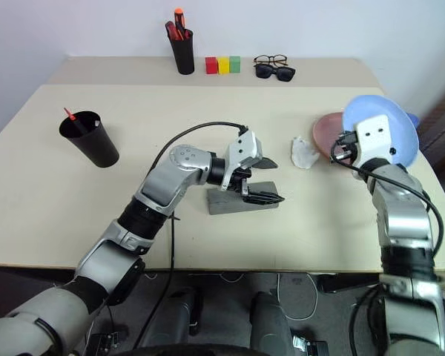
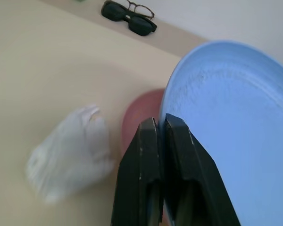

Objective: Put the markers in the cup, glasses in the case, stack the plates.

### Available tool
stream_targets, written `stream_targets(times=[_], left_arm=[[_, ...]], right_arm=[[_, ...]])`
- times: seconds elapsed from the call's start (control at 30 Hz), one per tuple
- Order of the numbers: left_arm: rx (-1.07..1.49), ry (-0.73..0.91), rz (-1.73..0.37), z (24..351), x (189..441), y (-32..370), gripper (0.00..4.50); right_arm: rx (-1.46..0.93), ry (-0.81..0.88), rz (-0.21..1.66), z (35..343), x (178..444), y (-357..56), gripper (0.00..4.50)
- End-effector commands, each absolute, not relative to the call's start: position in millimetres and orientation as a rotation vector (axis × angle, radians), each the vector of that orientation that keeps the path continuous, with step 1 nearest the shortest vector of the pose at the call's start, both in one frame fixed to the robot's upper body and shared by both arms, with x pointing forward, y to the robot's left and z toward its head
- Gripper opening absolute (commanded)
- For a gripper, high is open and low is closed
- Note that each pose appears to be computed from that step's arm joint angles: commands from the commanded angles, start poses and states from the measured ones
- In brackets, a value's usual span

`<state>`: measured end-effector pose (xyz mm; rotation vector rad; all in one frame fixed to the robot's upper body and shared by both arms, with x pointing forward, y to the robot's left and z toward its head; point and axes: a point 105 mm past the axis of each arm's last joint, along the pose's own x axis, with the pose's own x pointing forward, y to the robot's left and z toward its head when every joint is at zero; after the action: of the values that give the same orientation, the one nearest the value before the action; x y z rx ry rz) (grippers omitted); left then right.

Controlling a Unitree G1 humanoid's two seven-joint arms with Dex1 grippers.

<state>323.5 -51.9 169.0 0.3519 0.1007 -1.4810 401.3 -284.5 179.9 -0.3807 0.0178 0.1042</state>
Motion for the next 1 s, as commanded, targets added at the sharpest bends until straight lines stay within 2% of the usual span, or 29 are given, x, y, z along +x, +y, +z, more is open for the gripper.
stream_targets(times=[0.03, 0.17, 0.33, 0.6, 0.77, 1.0], left_arm=[[0.358, 0.055, -1.45, 180.3, 322.6, -48.1, 4.5], [0.351, 0.069, -1.395, 179.6, 324.7, -37.4, 4.5], [0.336, 0.092, -1.324, 177.4, 326.7, -21.9, 4.5], [0.323, 0.13, -1.225, 170.7, 334.4, -0.7, 4.5], [0.306, 0.134, -1.163, 174.6, 341.6, 11.2, 4.5], [0.312, 0.143, -1.132, 175.1, 339.9, 20.8, 4.5]], right_arm=[[-0.416, -0.01, 0.128, 187.4, 424.1, -285.3, 0.03], [-0.427, 0.038, 0.136, 177.2, 441.5, -283.1, 1.37], [-0.307, -0.008, 0.198, 186.4, 449.5, -265.5, 3.93], [-0.068, 0.075, 0.355, 148.8, 443.8, -232.2, 3.93], [-0.002, 0.107, 0.34, 130.0, 442.2, -223.1, 3.93], [-0.058, 0.173, 0.266, 105.8, 441.0, -226.8, 3.93]])
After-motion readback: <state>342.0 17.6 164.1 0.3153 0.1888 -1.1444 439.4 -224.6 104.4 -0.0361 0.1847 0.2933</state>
